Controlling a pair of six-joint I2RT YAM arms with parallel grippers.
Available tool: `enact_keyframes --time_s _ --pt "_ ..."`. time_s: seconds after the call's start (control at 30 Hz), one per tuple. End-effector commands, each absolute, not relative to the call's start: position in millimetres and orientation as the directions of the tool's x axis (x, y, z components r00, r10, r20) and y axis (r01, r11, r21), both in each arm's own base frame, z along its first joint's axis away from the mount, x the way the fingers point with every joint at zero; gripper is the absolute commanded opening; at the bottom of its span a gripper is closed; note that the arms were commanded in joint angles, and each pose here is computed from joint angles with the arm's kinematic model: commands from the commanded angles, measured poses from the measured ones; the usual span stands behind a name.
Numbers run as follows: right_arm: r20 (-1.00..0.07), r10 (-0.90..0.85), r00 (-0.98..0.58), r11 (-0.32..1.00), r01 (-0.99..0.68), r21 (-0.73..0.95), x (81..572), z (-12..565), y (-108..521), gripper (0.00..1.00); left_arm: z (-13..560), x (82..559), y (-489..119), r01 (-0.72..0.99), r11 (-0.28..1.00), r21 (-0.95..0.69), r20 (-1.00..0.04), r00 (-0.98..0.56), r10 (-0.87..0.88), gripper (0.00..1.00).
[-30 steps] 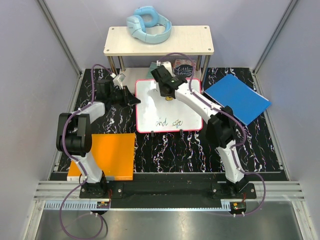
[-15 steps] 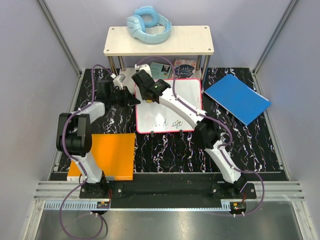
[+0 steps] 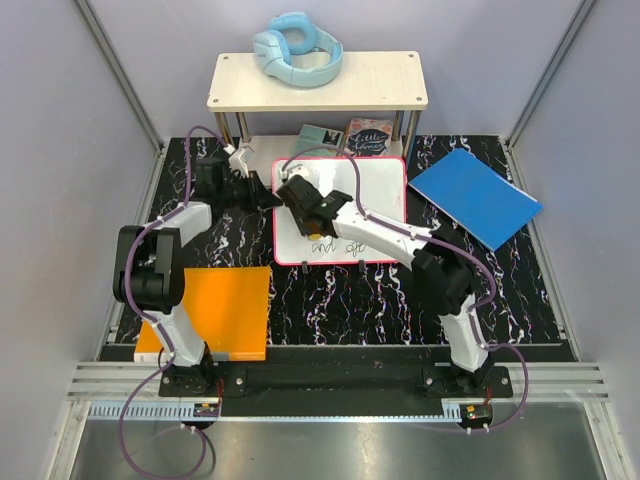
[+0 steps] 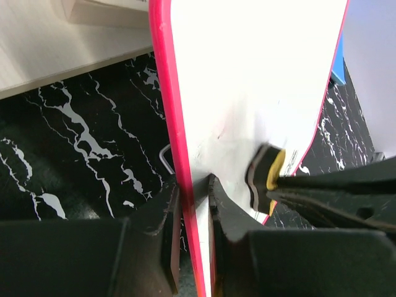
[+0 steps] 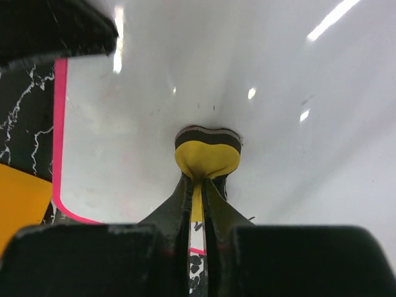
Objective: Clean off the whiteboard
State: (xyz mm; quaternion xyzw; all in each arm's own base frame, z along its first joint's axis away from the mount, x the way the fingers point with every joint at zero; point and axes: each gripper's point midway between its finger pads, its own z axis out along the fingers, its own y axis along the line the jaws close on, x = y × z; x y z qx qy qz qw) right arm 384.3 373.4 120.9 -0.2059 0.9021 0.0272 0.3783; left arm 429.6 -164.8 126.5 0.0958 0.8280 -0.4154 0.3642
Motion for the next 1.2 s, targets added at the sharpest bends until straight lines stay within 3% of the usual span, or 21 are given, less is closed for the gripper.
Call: enact_keyframes --time_s 0.0,0.47,0.83,1.17 --pt "-0.64 -0.394 -0.659 0.898 -0.425 -0.115 355 98 354 0.0 119 433 -175 0.532 0.675 -0.512 -0.748 -0.662 -0.045 0.0" --pt "-0.675 -0.495 -0.547 0.844 -0.486 -0.225 318 52 384 0.0 115 430 -179 0.534 0.669 -0.516 -0.739 -0.673 -0.032 0.0" --pt "-0.758 -0.421 -0.498 0.903 -0.154 -0.401 342 82 325 0.0 115 429 -180 0.536 0.67 -0.514 -0.739 -0.673 -0.029 0.0" --pt "-0.786 -0.368 -0.497 0.925 -0.109 -0.365 338 95 312 0.0 117 427 -180 0.542 0.668 -0.51 -0.744 -0.667 -0.027 0.0"
